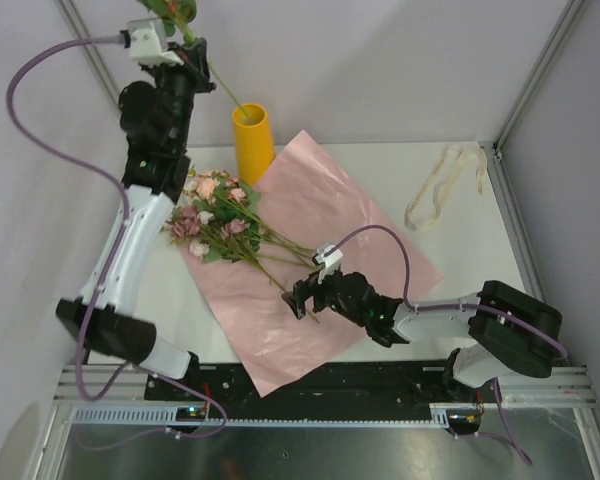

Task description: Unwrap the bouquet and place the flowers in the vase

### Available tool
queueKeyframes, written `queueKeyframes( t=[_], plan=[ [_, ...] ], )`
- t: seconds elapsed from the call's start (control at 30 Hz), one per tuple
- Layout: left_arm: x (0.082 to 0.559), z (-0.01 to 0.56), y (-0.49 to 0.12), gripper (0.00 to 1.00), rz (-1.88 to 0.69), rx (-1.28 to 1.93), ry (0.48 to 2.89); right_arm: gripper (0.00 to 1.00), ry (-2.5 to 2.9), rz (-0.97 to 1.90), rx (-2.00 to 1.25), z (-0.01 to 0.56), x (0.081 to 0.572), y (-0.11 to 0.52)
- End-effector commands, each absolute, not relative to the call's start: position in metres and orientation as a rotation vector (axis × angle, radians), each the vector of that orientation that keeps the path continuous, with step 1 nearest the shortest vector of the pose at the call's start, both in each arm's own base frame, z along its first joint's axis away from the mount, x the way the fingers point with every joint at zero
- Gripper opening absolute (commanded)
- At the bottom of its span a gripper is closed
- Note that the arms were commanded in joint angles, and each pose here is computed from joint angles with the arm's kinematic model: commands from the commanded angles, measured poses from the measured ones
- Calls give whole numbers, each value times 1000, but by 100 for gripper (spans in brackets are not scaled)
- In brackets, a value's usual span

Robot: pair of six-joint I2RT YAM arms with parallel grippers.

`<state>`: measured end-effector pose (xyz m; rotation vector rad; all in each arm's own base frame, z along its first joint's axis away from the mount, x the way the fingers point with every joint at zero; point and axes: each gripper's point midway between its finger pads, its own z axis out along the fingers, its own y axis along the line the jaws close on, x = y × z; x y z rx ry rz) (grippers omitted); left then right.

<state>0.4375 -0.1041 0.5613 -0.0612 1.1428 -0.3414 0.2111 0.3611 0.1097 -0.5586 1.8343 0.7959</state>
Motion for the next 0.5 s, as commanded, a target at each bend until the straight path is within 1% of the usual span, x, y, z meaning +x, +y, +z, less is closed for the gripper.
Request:
queueKeyframes(
  t=[0.0, 0.13, 0.3, 0.4, 0.43, 0.47],
  plan=[
    [482, 568, -94, 0, -182, -29, 1115, 99, 1691, 853, -521, 144, 214, 373],
    [521, 563, -95, 0, -198, -39, 1090, 99, 1670, 842, -515, 146, 210, 364],
    [569, 527, -109, 0, -247, -27, 1124, 99, 1642, 781, -465, 151, 215, 347],
    [587, 497, -112, 1, -254, -43, 1176, 99, 1627, 761, -426, 155, 218, 338],
    [591, 486, -112, 4, -251, -53, 1198, 99, 1626, 756, -422, 155, 218, 336],
    [593, 478, -112, 11, -249, -58, 1216, 99, 1631, 747, -421, 153, 218, 334]
  ],
)
